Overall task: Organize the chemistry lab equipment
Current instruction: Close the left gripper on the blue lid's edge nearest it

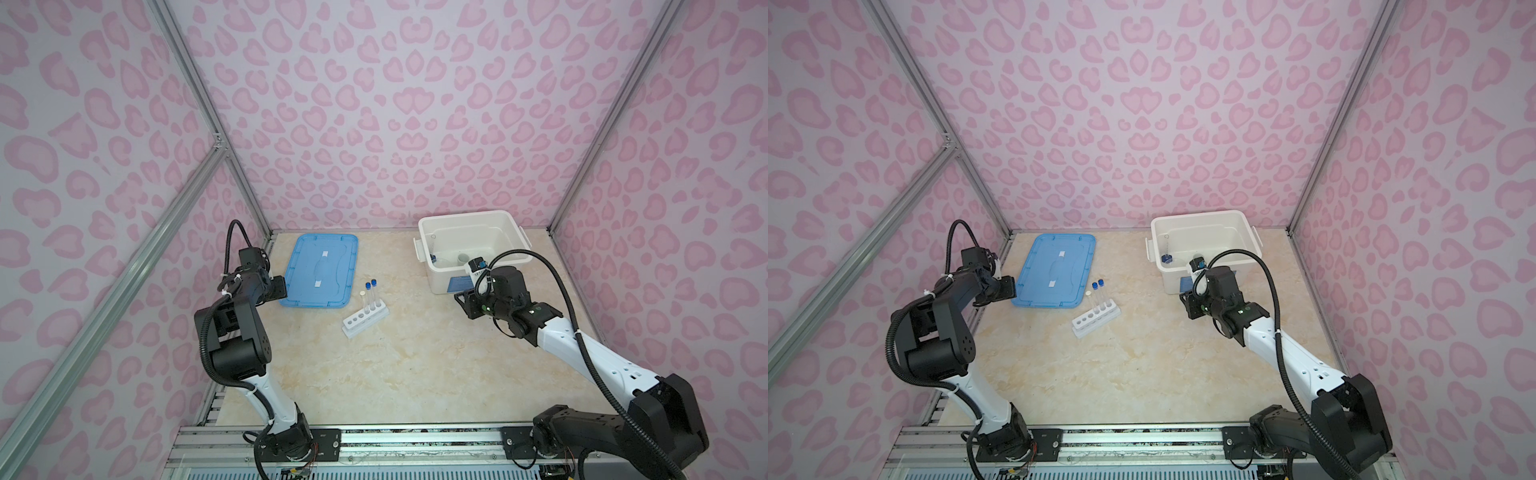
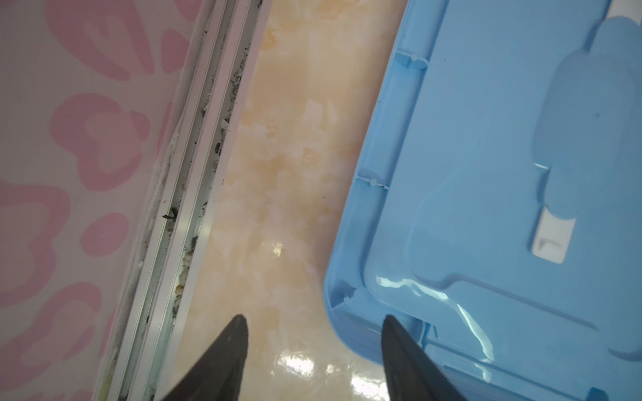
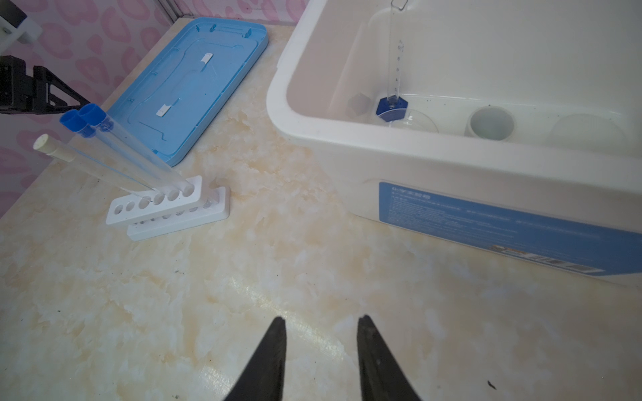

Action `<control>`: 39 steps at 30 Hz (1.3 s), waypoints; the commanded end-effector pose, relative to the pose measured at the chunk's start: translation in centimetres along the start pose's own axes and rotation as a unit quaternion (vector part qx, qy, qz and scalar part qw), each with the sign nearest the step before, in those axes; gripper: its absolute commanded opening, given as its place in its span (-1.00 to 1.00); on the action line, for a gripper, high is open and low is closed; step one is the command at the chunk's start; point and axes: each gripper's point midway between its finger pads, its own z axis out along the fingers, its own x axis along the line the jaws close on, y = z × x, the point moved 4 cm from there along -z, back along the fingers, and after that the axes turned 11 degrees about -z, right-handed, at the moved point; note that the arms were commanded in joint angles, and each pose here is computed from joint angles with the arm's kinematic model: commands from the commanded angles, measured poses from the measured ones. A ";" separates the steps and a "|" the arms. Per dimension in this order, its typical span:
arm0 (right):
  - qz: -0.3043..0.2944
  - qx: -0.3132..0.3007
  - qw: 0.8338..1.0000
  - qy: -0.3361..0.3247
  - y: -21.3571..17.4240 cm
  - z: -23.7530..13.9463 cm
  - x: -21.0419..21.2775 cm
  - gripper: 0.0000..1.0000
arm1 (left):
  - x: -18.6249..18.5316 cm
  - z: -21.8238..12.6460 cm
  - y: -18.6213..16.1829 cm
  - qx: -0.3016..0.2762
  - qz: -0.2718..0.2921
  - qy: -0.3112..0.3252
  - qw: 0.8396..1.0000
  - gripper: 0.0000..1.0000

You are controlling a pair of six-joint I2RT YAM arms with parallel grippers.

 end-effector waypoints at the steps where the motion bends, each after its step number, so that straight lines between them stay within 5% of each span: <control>1: -0.003 -0.008 1.000 0.004 0.3 0.2 0.1 -0.30 | 0.1 0.7 0.1 0.010 0.009 0.005 1.000 0.20; 39: 0.004 0.022 0.999 0.024 0.4 3.3 0.5 -0.30 | -0.9 5.3 0.2 0.073 0.042 -0.008 0.996 -0.21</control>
